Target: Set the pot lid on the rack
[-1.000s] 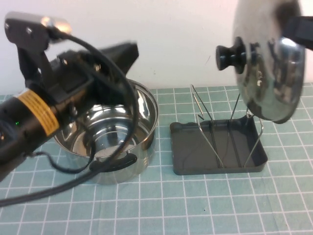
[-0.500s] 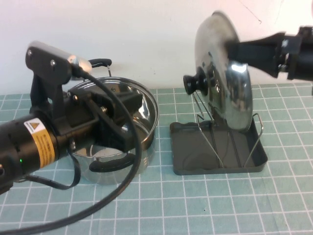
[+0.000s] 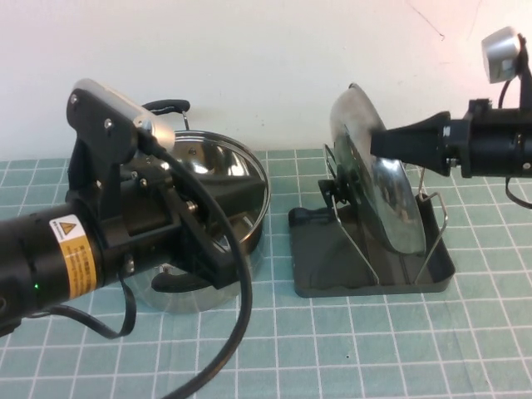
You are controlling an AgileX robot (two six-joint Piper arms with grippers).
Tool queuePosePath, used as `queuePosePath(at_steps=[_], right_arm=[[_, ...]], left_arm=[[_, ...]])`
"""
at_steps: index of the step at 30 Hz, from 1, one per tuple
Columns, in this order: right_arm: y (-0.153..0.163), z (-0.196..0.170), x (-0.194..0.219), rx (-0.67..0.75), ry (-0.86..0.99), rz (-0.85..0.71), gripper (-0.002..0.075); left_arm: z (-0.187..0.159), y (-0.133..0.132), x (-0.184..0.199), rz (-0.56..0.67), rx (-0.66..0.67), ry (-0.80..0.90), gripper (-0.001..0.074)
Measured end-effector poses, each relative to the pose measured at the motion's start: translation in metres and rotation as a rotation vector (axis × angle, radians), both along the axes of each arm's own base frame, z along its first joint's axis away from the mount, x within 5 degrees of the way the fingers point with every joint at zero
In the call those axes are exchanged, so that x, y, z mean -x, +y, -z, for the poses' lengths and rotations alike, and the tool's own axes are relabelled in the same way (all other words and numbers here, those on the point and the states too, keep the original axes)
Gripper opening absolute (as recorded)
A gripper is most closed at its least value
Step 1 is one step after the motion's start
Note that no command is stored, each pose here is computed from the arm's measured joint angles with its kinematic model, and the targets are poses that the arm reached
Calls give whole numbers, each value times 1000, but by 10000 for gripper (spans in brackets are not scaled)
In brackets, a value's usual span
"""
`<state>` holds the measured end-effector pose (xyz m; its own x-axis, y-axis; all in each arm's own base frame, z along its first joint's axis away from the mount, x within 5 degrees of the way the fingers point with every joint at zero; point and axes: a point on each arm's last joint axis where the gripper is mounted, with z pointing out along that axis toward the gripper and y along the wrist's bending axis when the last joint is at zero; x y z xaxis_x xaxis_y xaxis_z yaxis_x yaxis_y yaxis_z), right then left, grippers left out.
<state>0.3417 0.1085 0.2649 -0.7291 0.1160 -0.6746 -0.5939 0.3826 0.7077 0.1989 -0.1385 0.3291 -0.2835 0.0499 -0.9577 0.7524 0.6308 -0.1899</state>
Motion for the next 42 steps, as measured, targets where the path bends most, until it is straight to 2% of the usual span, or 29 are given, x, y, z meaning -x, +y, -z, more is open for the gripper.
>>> queuePosePath(at_steps=[4,6,10,12,14,20,22,25,30,32,36,39,42], right_arm=[[0,3,2,49,-22,-33,57],[0,4,3,63,-28,-44,145],[-2,4,3,70,-32,-46,377],[-7,3,2,64,-35,-39,447],[-19,2,0,54,-37,-22,482],[-70,-26,-1,19,-114,62,504],[-84,-40,0,21,-161,99,494],[-99,-65,6,35,-238,144,416],[-97,-111,27,125,-397,108,121],[-90,-126,39,247,-454,49,54],[-75,-144,66,563,-478,-86,14],[-71,-144,85,844,-422,-144,9],[-73,-145,100,1064,-362,-137,8]], left_arm=[[0,-2,2,34,-4,-3,1],[0,-2,3,37,-6,-2,1],[0,-2,3,38,-8,-3,1],[2,0,1,19,-31,-13,1],[4,3,-2,-26,-83,-30,1],[6,23,-19,-295,-165,-55,1],[5,28,-22,-361,-186,-79,1],[3,41,-29,-496,-260,-148,0],[1,74,-34,-820,-470,-209,0],[2,88,-29,-942,-552,-155,0],[6,108,-11,-1082,-627,18,-1],[3,111,4,-1086,-530,109,-1],[-10,112,24,-1019,-362,128,-1]])
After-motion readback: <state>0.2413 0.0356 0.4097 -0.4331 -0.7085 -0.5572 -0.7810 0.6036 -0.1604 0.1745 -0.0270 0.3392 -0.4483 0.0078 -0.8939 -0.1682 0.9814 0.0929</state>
